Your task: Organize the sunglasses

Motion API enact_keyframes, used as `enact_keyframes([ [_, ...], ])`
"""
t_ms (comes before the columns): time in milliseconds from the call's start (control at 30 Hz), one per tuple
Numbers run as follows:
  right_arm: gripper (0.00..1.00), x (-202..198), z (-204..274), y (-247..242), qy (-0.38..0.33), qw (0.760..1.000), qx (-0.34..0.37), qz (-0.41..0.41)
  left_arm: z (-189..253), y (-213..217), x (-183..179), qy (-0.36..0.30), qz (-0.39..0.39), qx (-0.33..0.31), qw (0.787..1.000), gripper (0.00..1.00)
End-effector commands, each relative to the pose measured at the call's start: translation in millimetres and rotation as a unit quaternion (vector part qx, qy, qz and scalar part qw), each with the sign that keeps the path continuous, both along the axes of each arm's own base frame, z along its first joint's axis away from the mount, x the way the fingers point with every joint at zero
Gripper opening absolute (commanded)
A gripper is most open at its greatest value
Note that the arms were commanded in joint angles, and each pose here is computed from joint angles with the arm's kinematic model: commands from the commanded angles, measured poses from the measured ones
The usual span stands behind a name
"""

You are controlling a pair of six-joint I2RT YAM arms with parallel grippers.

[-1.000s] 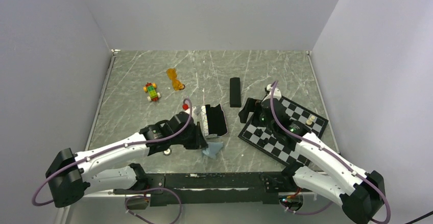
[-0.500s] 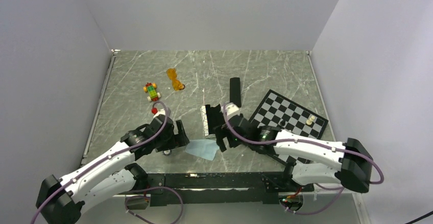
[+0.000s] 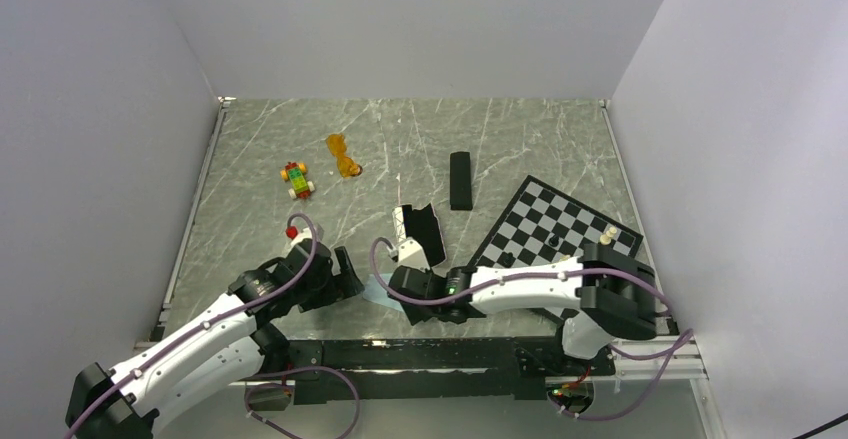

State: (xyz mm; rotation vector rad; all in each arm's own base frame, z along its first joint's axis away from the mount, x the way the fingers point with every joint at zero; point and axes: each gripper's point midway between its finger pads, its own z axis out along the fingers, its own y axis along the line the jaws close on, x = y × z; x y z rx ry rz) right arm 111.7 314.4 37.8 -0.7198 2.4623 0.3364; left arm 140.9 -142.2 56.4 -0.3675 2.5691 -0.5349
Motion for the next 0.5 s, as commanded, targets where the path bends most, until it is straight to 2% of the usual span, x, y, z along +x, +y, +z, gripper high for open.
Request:
enact_keyframes([
  [0, 0.46, 10, 4, 16, -0.013, 0.999, 0.000, -0.032, 2, 1, 3, -0.004, 0.016, -0.006, 1.000, 0.99],
  [67, 0.42, 8, -1, 18, -0.009, 1.000, -0.007, -0.026, 2, 1, 3, -0.004, 0.015, -0.005, 1.000, 0.99],
  [367, 0.37, -4, -16, 12, 0.010, 0.999, -0.044, -0.012, 2, -6, 4, 0.000, 0.006, -0.016, 1.000, 0.99],
  [467, 0.34, -3, -20, 12, 0.010, 0.998, -0.053, -0.014, 1, -8, 4, 0.003, 0.005, -0.018, 1.000, 0.97],
])
